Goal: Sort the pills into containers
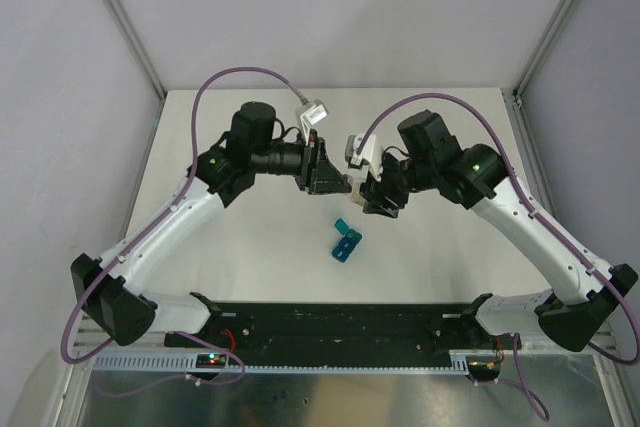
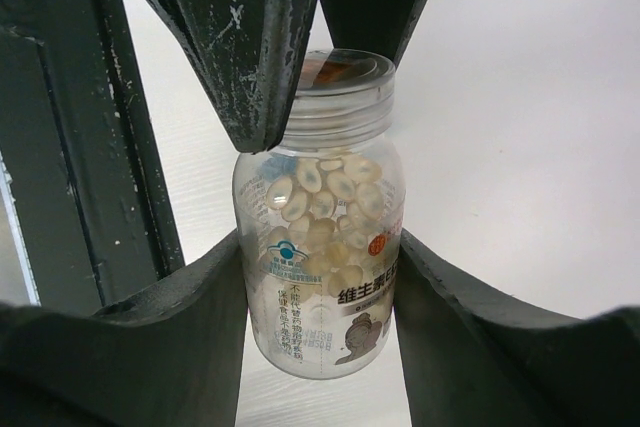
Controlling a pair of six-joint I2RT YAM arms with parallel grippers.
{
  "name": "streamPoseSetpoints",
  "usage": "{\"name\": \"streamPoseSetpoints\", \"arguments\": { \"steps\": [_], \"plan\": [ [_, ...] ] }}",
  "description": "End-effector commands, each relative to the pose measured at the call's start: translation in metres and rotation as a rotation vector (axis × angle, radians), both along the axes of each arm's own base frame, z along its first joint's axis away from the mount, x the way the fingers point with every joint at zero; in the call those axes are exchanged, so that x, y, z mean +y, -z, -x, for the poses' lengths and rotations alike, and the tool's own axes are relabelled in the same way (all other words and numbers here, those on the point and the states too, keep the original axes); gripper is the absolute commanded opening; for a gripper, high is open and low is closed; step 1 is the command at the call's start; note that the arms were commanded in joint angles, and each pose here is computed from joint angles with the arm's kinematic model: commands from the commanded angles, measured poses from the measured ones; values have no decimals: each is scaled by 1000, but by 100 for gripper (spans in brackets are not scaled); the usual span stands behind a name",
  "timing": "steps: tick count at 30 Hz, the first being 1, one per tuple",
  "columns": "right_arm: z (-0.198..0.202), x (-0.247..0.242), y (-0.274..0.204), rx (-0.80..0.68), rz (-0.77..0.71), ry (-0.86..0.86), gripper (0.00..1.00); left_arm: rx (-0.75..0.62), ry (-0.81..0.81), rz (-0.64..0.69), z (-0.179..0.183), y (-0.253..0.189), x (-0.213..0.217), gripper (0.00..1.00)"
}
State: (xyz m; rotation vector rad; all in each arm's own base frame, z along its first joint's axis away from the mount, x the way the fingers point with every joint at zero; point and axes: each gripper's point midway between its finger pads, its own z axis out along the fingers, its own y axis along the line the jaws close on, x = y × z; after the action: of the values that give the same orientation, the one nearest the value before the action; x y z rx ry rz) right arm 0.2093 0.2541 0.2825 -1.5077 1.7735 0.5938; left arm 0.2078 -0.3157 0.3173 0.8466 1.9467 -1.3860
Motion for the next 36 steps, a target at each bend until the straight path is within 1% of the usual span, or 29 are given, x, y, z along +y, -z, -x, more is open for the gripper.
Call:
{"name": "streamPoseSetpoints", "arguments": {
  "steps": [1,6,18,22,25,29,31,36],
  "plan": [
    [-14,21,-36,-116,-132,0,0,27,-31,-8,-8,10,-5,0],
    [-19,20,-35,-133,-130,23,0,40,-85,-21,-14,15,-2,0],
    [-36,17,-38,-219,-90,102,0,264,-261,-24,-38,43,3,0],
    [-42,17,-38,-247,-73,129,0,299,-320,-37,-42,53,7,0],
    [-44,17,-36,-252,-62,136,0,297,-348,-41,-44,56,11,0],
    [-40,20,-33,-227,-62,111,0,249,-320,-31,-40,48,12,0],
    [-36,22,-33,-198,-76,87,0,205,-292,-29,-39,45,12,0],
    [-24,25,-39,-93,-143,19,0,89,-146,-24,-23,43,9,0]
  ]
}}
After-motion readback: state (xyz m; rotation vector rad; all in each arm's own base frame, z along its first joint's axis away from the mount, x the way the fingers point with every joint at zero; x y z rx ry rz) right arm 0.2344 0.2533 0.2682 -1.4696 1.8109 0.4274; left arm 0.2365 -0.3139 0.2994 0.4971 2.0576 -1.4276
